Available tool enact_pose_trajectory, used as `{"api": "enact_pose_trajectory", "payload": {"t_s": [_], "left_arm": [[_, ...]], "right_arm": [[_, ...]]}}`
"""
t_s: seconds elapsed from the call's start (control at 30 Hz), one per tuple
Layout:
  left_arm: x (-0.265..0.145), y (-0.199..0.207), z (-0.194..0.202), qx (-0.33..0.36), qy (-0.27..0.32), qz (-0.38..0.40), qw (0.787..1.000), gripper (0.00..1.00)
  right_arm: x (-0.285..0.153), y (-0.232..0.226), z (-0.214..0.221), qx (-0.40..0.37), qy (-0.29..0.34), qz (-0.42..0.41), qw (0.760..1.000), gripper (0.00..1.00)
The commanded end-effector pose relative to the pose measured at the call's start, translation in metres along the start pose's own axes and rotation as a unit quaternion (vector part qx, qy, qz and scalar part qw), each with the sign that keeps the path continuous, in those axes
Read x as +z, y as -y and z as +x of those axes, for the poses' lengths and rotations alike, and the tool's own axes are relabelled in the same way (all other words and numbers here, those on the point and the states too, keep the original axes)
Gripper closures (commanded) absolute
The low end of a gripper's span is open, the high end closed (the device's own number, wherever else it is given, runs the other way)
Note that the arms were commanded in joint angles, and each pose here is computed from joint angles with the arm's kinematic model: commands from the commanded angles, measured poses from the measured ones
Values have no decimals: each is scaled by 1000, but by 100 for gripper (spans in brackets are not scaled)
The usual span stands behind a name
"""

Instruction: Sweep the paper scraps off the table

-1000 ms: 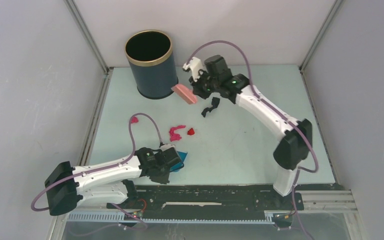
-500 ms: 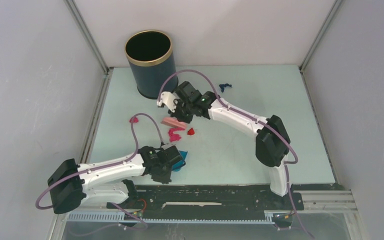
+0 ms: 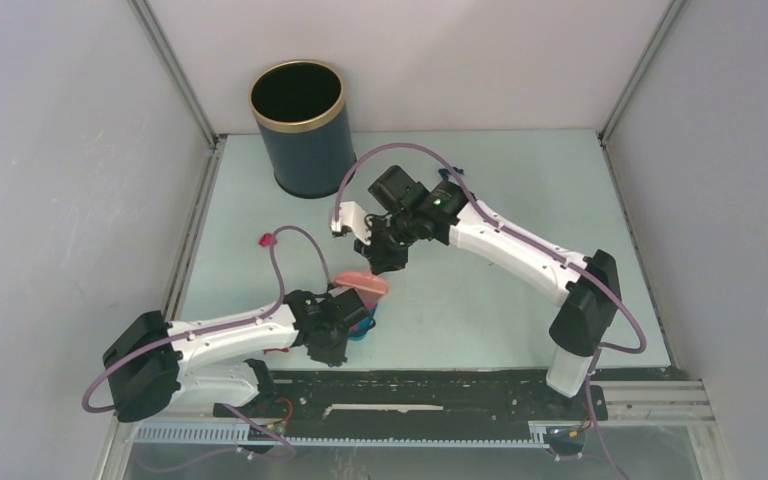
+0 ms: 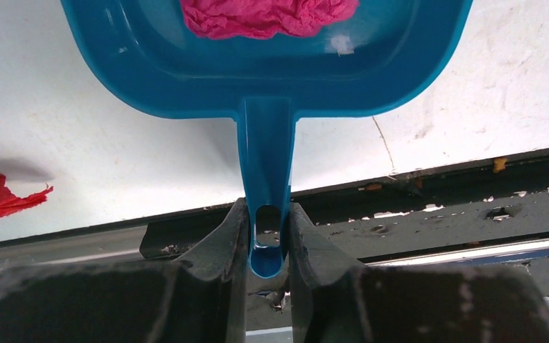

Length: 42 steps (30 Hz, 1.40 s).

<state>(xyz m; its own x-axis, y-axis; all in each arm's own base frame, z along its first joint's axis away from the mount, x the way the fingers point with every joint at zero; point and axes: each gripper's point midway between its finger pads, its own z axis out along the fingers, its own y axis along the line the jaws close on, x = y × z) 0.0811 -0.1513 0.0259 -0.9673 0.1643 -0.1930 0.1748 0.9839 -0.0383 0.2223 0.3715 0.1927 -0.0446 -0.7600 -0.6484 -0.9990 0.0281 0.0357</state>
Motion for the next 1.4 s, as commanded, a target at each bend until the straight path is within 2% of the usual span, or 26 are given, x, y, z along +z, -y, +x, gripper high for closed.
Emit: {"api": "enact_pose_trajectory", "payload": {"t_s": [0.0,0.2,0.4,0.63,0.73,0.83,0.93,1.0,1.17,1.37], "left_arm": [[-9,17,-22,12,38,33,999,100],[-15,20,-21,42,31,31,998,100],[-23,25,-21,76,15,30,997,100],[-20,20,-16,76,-9,11,997,100],[-18,25,-14,72,-11,25,997,100],[-17,30,-16,70,-12,41,997,100],[-13,31,-24,58,-10,56,997,100],[-11,29,-29,57,-11,57,997,100],[-7,24,-37,73,-20,42,996,100],[4,24,-45,89,-27,21,995,100]], "right_arm": [[-33,-1,-16,17,20,12,1000,100],[-81,81,-19,78,21,167,983,100],[-118,171,21,86,-48,357,929,100],[-121,254,74,78,-104,451,883,100],[-105,275,95,83,-129,461,874,100],[-75,270,107,96,-141,429,887,100],[-35,232,95,105,-118,343,926,100],[-14,202,86,91,-106,301,943,100],[13,139,73,49,-110,243,962,100],[18,77,60,73,-84,145,983,100]]}}
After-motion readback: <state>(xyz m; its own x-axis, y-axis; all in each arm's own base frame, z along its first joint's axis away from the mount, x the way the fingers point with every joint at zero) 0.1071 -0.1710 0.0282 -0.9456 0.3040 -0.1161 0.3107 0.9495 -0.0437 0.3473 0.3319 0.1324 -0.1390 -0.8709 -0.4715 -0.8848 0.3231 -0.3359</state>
